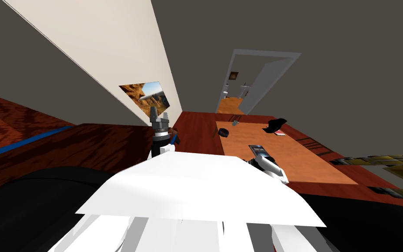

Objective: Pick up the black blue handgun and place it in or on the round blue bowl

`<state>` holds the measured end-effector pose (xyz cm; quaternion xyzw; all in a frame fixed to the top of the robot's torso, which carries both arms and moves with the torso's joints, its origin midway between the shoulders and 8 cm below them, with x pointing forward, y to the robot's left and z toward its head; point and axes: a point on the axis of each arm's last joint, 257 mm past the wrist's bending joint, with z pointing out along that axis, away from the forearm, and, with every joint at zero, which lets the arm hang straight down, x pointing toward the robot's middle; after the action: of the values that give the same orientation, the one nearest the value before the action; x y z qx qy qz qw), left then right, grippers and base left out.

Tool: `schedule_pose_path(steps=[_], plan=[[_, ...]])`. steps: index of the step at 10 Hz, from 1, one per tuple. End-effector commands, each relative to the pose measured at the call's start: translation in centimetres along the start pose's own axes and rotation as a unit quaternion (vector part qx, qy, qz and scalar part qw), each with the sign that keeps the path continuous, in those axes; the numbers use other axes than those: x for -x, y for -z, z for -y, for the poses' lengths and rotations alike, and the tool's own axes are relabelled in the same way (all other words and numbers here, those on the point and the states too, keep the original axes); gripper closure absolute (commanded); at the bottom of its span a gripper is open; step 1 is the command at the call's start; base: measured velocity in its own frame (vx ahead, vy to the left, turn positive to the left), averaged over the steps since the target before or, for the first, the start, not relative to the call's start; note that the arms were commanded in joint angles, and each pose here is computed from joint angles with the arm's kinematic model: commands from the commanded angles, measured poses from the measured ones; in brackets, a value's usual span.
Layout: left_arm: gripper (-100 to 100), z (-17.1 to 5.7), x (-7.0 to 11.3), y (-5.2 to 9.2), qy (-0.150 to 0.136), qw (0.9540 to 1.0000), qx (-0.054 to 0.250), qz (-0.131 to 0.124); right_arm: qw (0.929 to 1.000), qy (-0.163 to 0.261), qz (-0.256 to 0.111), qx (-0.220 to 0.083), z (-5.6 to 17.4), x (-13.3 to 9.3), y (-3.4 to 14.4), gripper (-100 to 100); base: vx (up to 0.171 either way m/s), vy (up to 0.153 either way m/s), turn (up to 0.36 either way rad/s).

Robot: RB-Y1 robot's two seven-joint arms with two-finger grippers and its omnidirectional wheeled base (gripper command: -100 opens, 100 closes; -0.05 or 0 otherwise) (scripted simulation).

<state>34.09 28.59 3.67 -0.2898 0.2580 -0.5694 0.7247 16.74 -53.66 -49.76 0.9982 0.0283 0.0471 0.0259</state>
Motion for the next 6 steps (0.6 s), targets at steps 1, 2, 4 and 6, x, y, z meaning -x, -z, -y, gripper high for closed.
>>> schedule_pose_path(steps=[1, 2, 4, 6], plan=[[0, 0.00, 0.00, 0.00, 0.000, 1.0000, 0.000, 0.000, 0.9999, -0.013, 0.001, 0.001, -0.26, -0.22, -0.40, -100, -0.091, -0.006, 0.163], [0, 0.00, 0.00, 0.00, 0.000, 1.0000, 0.000, 0.000, 0.9998, -0.020, 0.001, 0.002, -0.36, -0.35, -0.65, -100, -0.096, -0.004, 0.167], [0, 0.00, 0.01, 0.01, 0.000, 1.0000, 0.000, 0.000, 0.9999, -0.016, 0.001, 0.002, -0.28, -0.32, -0.48, 100, -0.025, -0.002, 0.012], [0, 0.00, 0.01, 0.01, 0.000, 1.0000, 0.000, 0.000, 0.9999, -0.017, 0.000, 0.002, -0.32, -0.33, -0.45, 100, 0.000, 0.000, 0.000]])
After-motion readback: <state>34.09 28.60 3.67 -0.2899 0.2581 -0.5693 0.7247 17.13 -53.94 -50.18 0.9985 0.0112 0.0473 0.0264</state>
